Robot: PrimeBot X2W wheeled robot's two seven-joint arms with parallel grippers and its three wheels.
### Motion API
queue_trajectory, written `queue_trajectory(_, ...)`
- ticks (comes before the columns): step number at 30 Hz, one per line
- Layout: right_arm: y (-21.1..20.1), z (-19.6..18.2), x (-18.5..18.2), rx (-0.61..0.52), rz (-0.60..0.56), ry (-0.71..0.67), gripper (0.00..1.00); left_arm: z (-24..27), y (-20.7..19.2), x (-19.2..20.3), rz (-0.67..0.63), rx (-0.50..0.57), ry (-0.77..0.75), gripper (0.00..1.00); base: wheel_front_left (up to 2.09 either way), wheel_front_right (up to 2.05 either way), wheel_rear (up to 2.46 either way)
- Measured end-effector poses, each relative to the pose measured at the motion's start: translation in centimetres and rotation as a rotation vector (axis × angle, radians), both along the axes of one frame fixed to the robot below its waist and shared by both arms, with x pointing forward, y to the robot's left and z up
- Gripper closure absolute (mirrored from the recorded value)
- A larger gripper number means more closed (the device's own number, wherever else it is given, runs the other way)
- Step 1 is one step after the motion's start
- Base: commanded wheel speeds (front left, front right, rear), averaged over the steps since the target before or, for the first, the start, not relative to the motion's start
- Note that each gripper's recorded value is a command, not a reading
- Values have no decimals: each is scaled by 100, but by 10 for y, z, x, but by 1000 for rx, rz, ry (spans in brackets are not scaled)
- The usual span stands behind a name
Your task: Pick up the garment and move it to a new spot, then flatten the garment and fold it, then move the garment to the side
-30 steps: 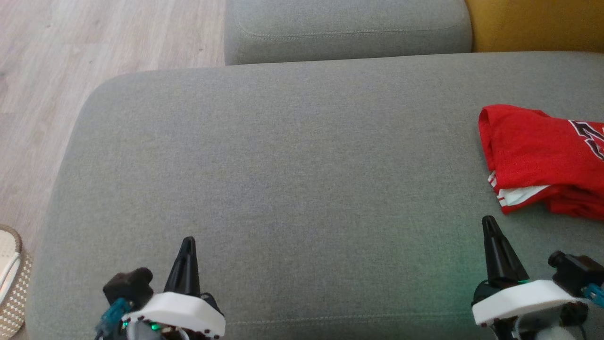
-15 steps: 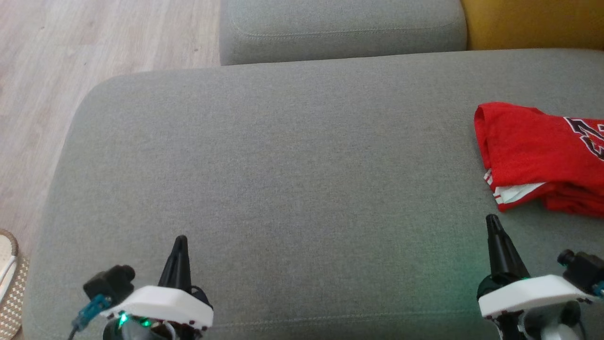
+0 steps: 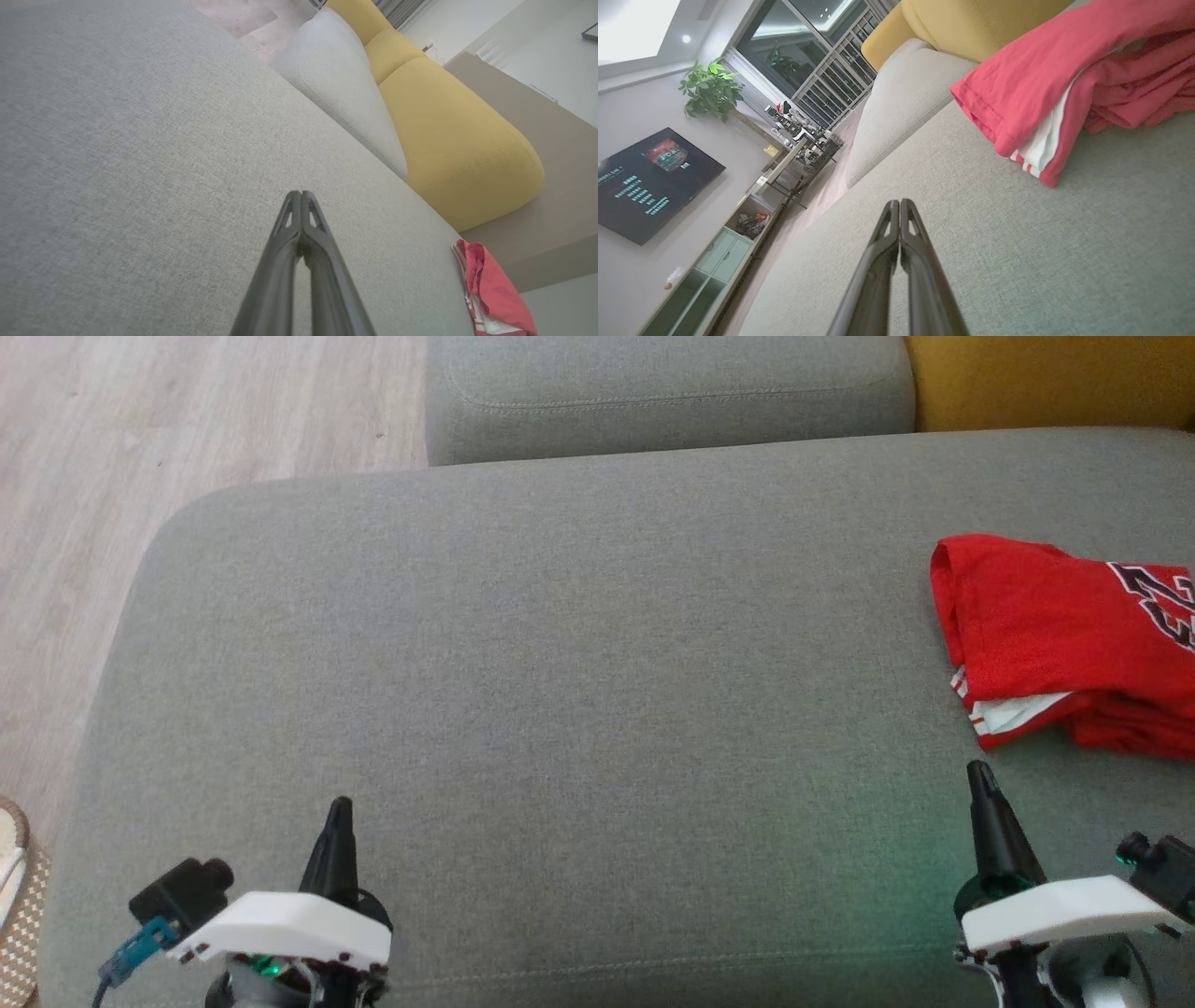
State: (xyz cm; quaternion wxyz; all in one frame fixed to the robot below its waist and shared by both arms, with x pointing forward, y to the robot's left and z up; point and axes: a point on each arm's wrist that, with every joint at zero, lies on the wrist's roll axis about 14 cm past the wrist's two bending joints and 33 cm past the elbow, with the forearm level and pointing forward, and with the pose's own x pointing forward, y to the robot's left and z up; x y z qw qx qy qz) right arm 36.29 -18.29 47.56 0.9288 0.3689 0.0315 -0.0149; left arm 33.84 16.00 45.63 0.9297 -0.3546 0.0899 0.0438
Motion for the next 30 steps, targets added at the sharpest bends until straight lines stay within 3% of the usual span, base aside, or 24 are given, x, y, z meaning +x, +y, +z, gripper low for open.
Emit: queue_trajectory(30,-10,-3,4,345,-50,28,100,1,7,14,32,-352,8,100,0,0,0)
